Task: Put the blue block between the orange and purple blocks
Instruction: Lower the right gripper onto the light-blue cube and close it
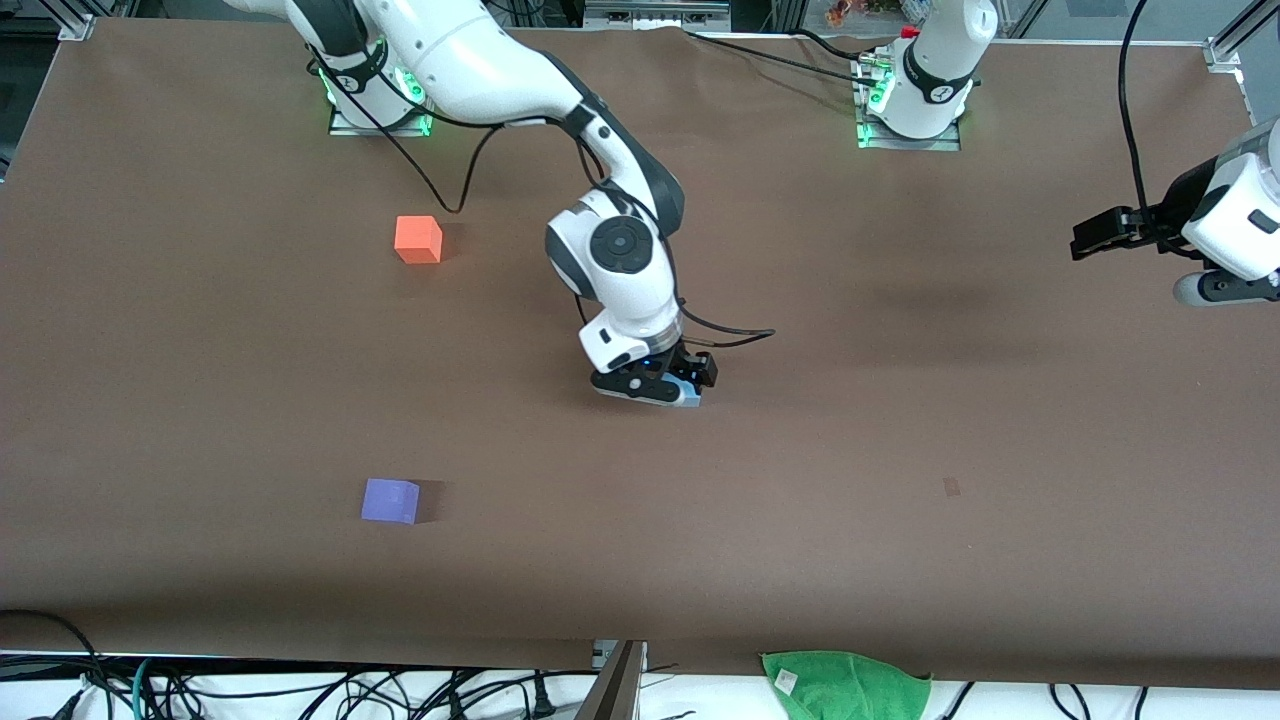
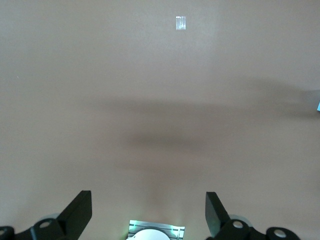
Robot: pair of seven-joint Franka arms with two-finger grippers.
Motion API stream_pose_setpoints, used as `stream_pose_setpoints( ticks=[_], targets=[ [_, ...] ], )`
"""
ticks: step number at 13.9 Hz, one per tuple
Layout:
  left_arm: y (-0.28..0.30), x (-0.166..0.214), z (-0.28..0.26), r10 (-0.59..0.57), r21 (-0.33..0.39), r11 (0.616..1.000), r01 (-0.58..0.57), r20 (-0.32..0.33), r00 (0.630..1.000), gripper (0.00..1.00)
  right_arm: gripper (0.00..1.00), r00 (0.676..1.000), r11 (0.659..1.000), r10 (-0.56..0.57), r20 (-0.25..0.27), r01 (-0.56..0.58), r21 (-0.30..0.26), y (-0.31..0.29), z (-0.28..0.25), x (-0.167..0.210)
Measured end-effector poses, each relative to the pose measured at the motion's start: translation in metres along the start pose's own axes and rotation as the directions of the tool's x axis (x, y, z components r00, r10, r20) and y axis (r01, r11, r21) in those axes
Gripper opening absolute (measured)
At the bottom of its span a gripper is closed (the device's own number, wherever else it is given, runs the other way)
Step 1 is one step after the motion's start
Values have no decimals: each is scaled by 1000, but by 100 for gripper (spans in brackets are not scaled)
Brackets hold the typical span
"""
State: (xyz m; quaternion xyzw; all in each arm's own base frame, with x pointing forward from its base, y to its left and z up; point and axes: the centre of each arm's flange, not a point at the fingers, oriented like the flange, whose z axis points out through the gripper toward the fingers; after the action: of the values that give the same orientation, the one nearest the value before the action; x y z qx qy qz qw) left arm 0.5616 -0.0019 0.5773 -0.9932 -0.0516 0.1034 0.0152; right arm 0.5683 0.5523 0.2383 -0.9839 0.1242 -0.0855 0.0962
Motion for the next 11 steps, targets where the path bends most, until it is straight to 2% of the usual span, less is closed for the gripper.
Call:
stream_pose_setpoints(
  ticks=[6, 9, 11],
  targets=[
    [4, 0, 1, 11, 2, 1000, -11, 2, 1000, 100, 98, 999, 999, -36, -18, 36, -2, -6, 26, -19],
    [4, 0, 1, 11, 2, 1000, -11, 2, 1000, 100, 66, 999, 999, -50, -20, 50, -7, -9, 28, -25],
    [3, 0, 1, 9, 1, 1000, -9, 2, 1000, 100, 62, 998, 998, -56, -25, 55, -9, -9, 28, -26]
  ],
)
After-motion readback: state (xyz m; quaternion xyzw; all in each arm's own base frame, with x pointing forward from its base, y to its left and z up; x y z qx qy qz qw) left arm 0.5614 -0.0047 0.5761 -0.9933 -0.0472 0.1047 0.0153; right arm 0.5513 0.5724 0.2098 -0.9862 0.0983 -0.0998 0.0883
